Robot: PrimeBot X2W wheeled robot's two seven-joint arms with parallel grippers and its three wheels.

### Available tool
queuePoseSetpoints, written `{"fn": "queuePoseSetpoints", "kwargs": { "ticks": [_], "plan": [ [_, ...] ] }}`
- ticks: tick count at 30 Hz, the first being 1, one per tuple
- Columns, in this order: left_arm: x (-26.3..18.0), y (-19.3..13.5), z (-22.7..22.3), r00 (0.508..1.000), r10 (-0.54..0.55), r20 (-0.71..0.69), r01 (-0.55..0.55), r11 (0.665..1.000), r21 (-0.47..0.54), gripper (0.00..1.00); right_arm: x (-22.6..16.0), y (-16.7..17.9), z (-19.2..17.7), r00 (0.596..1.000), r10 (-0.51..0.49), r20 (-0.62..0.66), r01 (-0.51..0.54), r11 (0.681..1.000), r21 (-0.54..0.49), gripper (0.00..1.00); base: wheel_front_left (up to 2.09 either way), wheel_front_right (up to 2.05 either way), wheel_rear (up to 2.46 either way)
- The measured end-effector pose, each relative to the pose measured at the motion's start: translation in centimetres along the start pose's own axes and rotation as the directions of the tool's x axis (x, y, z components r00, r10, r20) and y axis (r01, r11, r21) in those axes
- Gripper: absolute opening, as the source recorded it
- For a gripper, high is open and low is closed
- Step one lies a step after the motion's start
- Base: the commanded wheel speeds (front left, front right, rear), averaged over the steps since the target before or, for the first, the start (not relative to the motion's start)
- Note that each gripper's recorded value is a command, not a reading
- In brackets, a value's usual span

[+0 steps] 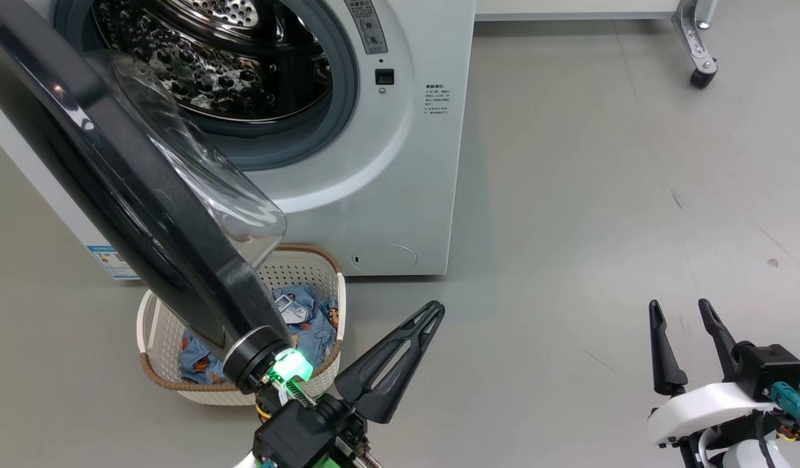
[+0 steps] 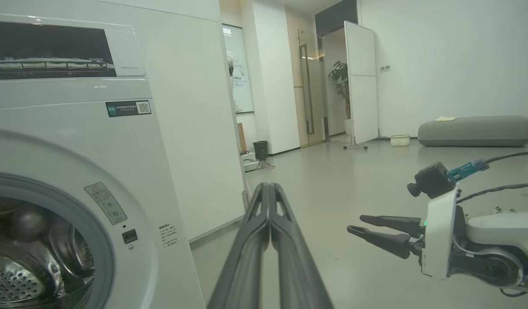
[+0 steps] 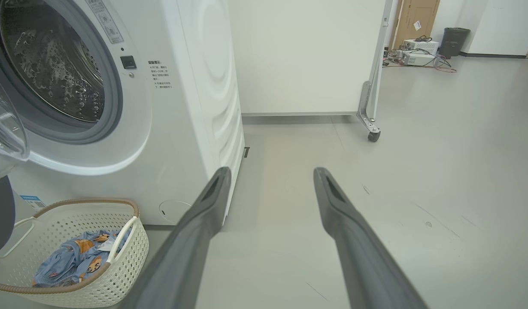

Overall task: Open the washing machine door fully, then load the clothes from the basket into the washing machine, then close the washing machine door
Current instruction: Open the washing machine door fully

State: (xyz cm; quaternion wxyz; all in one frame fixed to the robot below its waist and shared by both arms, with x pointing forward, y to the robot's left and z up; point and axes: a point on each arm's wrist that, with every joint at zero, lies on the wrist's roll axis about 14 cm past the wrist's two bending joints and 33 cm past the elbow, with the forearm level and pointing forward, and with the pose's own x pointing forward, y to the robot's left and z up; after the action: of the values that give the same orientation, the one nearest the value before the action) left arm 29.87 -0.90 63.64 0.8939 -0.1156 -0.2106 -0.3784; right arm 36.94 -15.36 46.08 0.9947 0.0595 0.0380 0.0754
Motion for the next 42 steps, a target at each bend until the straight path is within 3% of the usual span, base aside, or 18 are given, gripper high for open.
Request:
{"fn": "queuePoseSetpoints", "kwargs": {
  "ticks": [11, 25, 42],
  "plan": [
    [-1.4, 2.4, -4.2, 0.987, 0.089, -0.13, -0.094, 0.995, -0.031, 0.0, 0.1, -0.3, -0.5, 1.0, -0.006, -0.015, 0.006, 1.0, 0.001, 1.0, 0.0, 0.0, 0.0],
    [-4.1, 6.4, -8.7, 0.932, 0.238, -0.273, -0.254, 0.967, -0.023, 0.0, 0.3, -0.2, -1.1, 1.0, -0.004, -0.031, 0.005, 1.0, 0.009, 1.0, 0.0, 0.0, 0.0],
    [-5.2, 9.6, -9.6, 0.888, 0.35, -0.297, -0.373, 0.928, -0.021, 0.0, 0.2, -0.4, -1.4, 0.999, -0.014, -0.037, 0.015, 1.0, 0.018, 1.0, 0.0, 0.0, 0.0]
  ]
}}
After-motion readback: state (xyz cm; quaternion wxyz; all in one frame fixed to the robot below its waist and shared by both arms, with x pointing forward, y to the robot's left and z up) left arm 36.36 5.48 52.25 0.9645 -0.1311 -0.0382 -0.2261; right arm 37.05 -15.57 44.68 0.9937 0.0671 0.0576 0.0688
